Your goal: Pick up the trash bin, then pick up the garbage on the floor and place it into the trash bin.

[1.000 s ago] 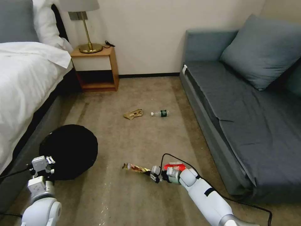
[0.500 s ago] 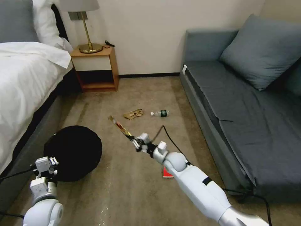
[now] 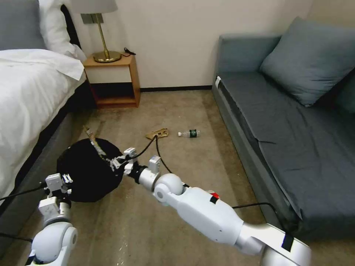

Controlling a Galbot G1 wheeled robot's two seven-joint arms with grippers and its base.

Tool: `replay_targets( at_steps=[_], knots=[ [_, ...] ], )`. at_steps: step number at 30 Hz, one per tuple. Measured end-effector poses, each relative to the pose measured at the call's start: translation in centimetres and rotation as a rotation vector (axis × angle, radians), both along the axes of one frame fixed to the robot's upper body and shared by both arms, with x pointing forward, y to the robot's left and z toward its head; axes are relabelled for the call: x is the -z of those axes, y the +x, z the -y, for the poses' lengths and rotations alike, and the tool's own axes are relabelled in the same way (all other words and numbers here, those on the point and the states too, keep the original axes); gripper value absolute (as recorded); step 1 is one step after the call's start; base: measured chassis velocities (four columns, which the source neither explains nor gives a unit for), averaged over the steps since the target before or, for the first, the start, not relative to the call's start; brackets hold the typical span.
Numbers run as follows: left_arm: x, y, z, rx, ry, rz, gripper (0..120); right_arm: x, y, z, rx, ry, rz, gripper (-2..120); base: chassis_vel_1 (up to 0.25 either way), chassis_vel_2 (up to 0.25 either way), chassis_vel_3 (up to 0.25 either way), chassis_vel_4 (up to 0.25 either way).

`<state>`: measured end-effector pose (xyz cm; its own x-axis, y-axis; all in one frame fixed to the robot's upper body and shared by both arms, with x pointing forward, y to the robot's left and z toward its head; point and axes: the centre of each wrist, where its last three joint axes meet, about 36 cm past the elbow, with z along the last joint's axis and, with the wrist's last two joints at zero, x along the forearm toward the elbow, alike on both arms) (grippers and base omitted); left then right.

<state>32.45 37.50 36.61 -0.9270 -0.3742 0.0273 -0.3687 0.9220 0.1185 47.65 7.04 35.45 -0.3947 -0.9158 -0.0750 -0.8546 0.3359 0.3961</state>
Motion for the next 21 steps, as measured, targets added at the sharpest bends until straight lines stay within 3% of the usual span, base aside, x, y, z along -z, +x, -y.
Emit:
replay_targets(
  at_steps=[9,18,21],
  knots=[
    [-0.7,0.3,1.0,0.010,-0.036,0.034,7,2.5,-0.4,-0.6,-0.011,-0.052,0.029,0,0.000,0.000,0.000,0.000],
    [-0.9,-0.5,2.6,0.053,-0.062,0.056,7,4.1,0.7,-1.5,0.046,-0.141,0.101,0,0.000,0.000,0.000,0.000],
    [-0.6,-0.9,2.6,0.052,-0.057,0.050,7,4.6,0.8,-1.3,0.069,-0.159,0.114,7,0.000,0.000,0.000,0.000]
  ],
)
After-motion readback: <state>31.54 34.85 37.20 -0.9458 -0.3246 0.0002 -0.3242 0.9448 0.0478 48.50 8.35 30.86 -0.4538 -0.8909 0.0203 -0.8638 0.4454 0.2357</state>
